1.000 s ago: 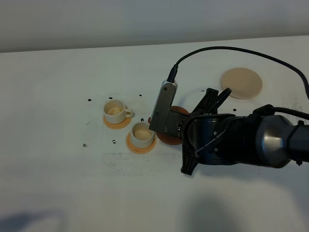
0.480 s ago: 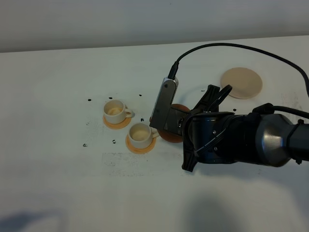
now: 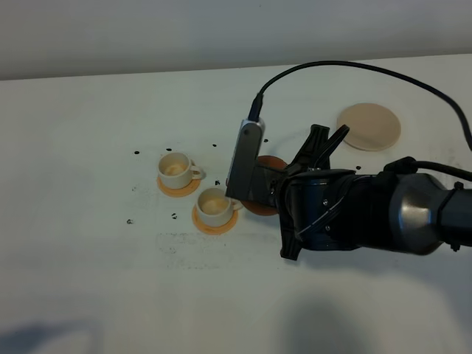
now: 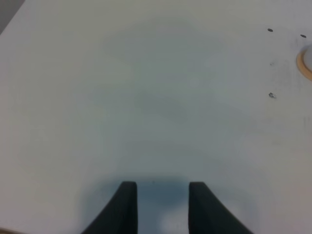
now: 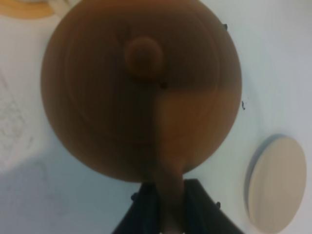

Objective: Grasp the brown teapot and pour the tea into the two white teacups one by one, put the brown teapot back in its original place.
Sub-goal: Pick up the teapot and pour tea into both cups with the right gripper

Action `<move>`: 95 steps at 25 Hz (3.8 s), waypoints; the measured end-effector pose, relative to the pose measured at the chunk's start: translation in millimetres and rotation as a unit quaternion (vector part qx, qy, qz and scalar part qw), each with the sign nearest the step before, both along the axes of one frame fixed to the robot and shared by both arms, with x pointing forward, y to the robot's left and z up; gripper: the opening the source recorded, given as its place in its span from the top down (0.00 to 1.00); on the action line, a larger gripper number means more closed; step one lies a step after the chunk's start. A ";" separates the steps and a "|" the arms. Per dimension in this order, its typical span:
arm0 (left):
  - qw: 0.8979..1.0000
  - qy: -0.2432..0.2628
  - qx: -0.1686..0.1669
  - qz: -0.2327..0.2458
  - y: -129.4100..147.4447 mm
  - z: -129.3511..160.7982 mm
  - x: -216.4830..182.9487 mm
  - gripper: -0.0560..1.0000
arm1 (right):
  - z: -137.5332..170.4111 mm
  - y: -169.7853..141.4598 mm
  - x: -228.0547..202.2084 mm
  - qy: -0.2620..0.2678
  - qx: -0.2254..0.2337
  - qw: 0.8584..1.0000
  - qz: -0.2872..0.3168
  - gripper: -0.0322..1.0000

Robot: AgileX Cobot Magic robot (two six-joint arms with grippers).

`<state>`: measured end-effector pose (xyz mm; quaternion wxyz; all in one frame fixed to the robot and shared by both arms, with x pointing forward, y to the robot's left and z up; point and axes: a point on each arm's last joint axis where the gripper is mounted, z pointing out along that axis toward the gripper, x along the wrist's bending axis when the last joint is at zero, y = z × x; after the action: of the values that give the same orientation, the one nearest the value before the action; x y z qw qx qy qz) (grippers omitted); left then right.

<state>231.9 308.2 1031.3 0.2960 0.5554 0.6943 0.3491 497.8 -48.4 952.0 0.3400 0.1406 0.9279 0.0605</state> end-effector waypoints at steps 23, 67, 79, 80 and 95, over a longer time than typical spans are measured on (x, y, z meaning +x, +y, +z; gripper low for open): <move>1.000 0.000 0.000 0.000 0.0 0.0 0.0 0.71 | 11.7 -1.5 -2.4 -0.022 -0.037 0.999 0.032 0.88; 1.000 0.000 0.000 0.000 0.0 0.0 0.0 0.71 | 20.2 4.3 0.7 -0.054 -0.094 0.988 0.110 0.88; 1.000 0.000 0.000 0.000 0.0 0.0 0.0 0.71 | 21.7 4.6 2.2 -0.067 -0.118 0.982 0.135 0.88; 1.000 0.000 0.000 0.000 0.0 0.0 0.0 0.71 | 21.9 4.6 2.3 -0.068 -0.119 0.981 0.136 0.88; 1.000 0.000 0.000 0.000 0.0 0.0 0.0 0.71 | 24.3 4.9 4.5 -0.086 -0.135 0.975 0.151 0.88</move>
<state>231.9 308.2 1031.3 0.2960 0.5554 0.6943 0.3491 502.4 -43.4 976.3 0.4215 -0.0537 0.9052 -0.0034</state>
